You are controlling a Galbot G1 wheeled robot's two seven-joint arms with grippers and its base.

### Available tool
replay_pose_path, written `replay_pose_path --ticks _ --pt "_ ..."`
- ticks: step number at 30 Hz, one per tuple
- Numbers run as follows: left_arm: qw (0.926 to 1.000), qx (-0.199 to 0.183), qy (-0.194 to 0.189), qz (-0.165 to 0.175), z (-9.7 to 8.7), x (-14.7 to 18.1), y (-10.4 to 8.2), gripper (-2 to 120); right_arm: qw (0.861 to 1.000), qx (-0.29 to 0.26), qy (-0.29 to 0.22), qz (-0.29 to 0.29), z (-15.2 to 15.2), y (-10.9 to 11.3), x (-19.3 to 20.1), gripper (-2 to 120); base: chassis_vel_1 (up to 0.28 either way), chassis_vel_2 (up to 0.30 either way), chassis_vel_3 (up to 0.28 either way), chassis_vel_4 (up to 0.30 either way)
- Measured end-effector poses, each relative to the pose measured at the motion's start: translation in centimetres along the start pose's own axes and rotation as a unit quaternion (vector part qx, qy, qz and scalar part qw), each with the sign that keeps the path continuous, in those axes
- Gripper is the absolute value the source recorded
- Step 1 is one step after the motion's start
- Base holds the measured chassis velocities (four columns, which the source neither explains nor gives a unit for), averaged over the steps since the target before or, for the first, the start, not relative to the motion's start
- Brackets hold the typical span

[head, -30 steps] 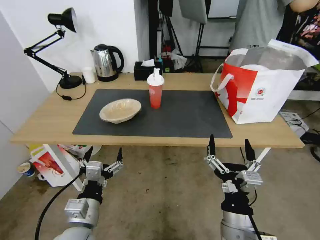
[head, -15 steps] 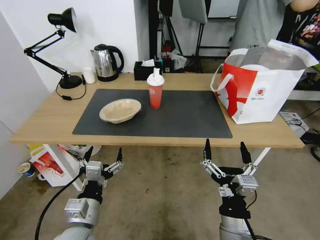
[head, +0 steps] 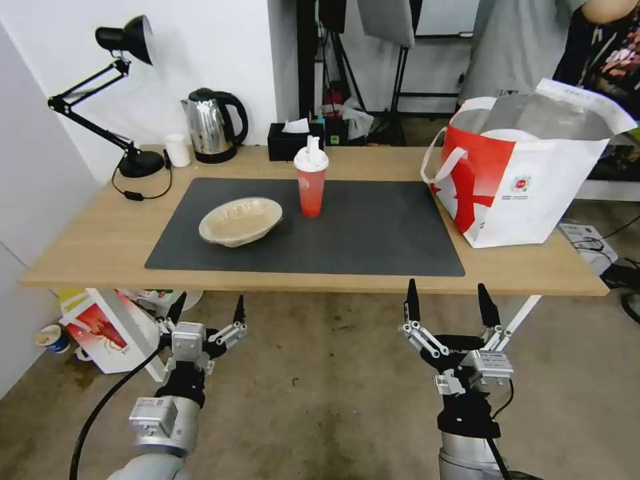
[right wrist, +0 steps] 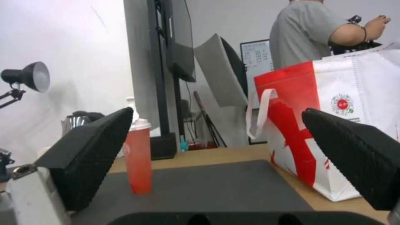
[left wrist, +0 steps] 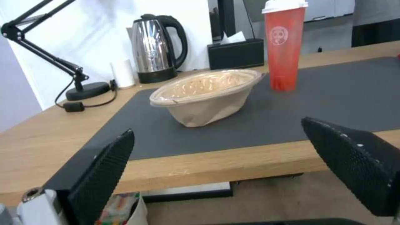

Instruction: Pick up the trash from the table and place it into the takeout bag.

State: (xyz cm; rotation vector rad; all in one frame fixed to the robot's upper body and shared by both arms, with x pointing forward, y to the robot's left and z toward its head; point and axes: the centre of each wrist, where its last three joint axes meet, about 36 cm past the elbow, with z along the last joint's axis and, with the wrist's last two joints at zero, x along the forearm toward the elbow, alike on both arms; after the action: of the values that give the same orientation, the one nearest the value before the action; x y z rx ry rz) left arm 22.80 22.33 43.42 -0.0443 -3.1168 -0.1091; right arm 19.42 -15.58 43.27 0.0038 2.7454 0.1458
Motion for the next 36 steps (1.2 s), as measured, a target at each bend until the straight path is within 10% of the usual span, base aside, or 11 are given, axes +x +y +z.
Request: replay_pose_path --ticks 36 --pt "1.0 0.0 0.0 0.0 0.0 0.0 0.0 100 0.978 -0.053 0.064 -0.191 -3.5 -5.9 -11.6 100 0.0 0.0 0.0 0.0"
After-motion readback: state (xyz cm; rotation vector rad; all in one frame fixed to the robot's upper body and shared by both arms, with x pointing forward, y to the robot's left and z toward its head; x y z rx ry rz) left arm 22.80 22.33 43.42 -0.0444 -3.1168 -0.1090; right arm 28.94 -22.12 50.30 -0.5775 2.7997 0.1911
